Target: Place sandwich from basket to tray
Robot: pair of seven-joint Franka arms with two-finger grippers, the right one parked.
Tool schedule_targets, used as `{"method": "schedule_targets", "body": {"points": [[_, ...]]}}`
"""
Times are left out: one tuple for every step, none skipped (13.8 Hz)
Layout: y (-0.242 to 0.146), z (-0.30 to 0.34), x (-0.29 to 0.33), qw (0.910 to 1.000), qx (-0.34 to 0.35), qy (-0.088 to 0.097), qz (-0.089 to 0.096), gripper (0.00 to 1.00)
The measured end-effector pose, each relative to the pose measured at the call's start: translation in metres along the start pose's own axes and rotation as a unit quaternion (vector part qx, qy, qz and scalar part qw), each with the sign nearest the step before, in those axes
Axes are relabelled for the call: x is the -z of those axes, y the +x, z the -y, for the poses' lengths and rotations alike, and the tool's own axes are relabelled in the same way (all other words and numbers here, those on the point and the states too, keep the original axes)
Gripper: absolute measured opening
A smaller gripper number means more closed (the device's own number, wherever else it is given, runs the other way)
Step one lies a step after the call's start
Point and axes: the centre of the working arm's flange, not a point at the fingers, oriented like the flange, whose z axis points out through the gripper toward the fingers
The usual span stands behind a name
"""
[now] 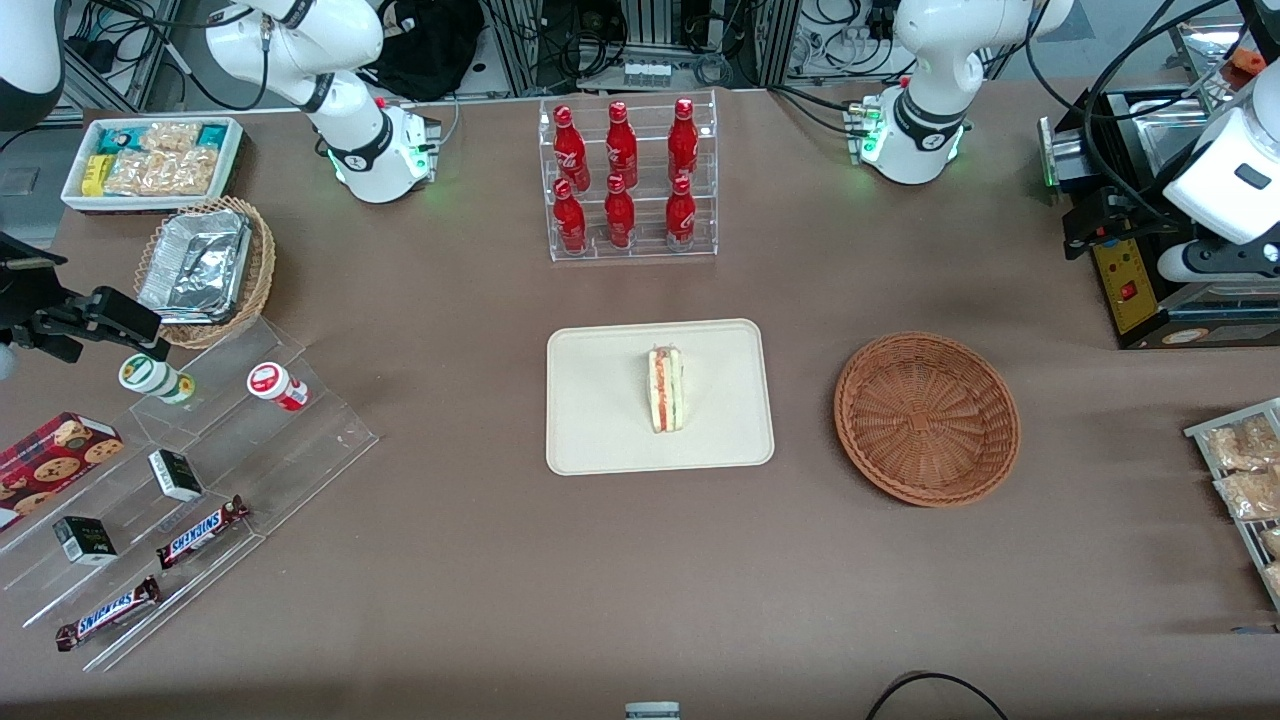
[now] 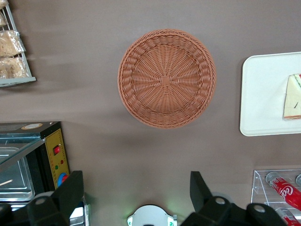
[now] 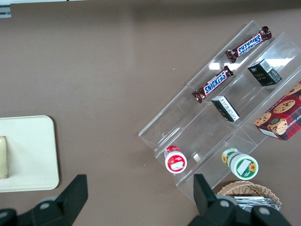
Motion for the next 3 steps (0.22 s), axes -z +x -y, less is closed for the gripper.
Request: {"method": "schedule_targets", "body": {"points": [[0.0000,-0.0008,-0.0001,1.0000,-0.001,0.000,0.000,1.00],[0.0002,-0.0012,-0.0002,1.0000,-0.001,0.000,0.000,1.00],[0.0004,-0.0013,-0.0006,1.0000,-0.001,0.000,0.001,1.00]]}}
